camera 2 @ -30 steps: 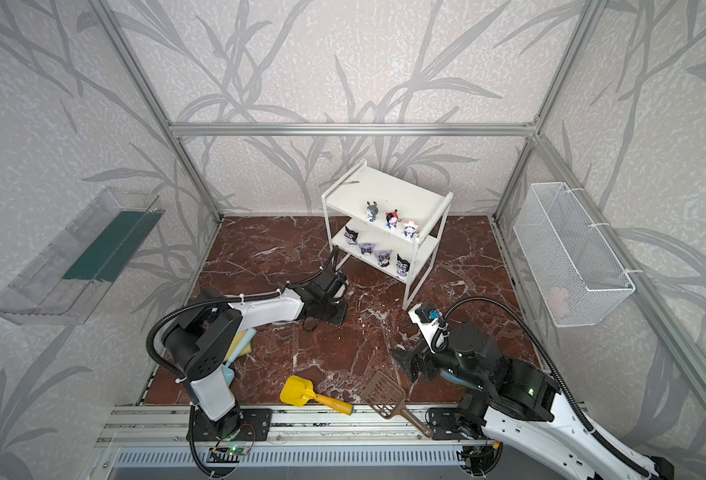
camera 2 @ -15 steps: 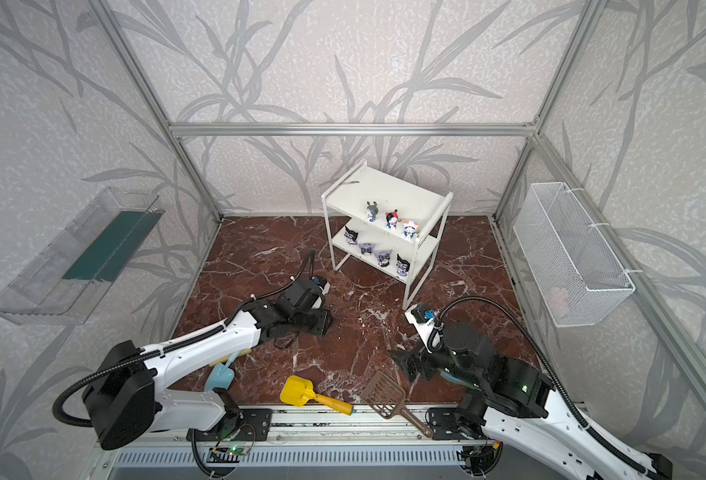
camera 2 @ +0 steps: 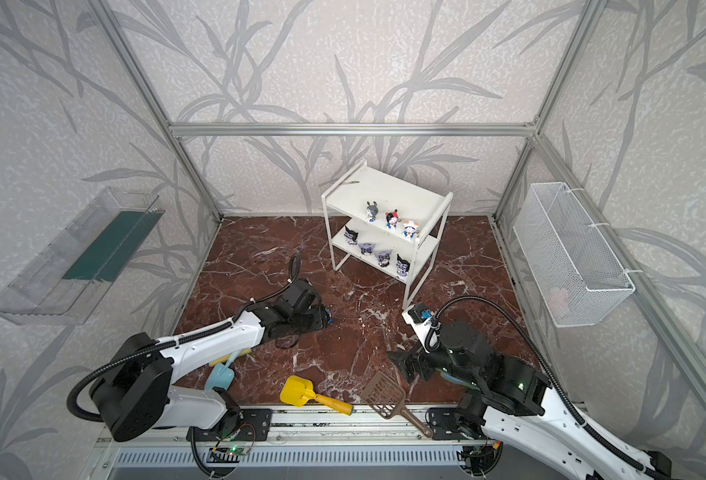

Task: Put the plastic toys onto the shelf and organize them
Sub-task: 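Lower the left gripper over the blue-hatted Doraemon figure, then close the left gripper on the blue-hatted Doraemon and lift it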

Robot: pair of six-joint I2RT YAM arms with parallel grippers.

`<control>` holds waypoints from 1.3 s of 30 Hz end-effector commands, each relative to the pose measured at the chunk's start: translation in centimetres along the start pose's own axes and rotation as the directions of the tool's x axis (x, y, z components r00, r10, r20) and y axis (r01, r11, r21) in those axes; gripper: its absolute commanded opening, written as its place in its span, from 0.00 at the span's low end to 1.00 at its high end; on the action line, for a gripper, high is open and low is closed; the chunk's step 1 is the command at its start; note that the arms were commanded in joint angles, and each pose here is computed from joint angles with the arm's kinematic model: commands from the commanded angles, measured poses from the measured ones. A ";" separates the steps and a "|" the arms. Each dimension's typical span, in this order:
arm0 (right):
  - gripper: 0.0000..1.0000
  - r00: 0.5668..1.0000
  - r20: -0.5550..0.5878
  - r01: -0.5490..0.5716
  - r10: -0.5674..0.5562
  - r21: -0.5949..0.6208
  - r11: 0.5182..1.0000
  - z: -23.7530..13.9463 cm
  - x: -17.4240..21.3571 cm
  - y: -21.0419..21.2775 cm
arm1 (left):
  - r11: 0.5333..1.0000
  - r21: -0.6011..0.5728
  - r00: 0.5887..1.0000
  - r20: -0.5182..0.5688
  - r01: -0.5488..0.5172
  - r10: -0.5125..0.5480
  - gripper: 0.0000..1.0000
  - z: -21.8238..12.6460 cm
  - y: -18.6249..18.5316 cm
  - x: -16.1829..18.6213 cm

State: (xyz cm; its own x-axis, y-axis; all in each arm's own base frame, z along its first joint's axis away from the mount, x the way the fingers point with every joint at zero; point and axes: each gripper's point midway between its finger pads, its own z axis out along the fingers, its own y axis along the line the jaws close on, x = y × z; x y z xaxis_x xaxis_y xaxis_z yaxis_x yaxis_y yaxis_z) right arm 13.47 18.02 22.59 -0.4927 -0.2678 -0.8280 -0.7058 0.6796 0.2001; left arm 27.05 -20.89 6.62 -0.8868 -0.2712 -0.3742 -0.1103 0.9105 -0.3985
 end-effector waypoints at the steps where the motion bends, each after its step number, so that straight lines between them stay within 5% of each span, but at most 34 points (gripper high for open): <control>1: 0.99 1.000 0.024 0.001 0.000 -0.028 1.000 0.1 -0.4 0.5 | 0.988 0.008 0.987 0.018 0.157 -0.157 0.56 0.9 -0.5 -1.1; 10: 0.99 0.999 0.046 -0.010 0.012 -0.039 0.999 -0.5 -0.4 0.6 | 0.960 0.000 0.959 0.027 0.281 -0.280 0.51 3.2 -0.4 -2.1; 39: 0.99 0.998 0.055 -0.002 0.004 -0.037 0.999 -0.5 -0.1 0.5 | 0.946 -0.083 0.950 0.018 0.313 -0.312 0.50 5.1 0.8 -2.8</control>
State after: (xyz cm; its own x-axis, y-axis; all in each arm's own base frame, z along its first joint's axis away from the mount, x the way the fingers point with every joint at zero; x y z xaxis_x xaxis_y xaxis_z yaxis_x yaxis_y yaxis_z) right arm 13.08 17.98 22.88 -0.4743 -0.2360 -0.8481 -0.7177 0.6615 0.2173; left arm 31.17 -21.33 2.80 -0.8153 -0.5249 -0.2443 -0.3939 0.8121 -0.4305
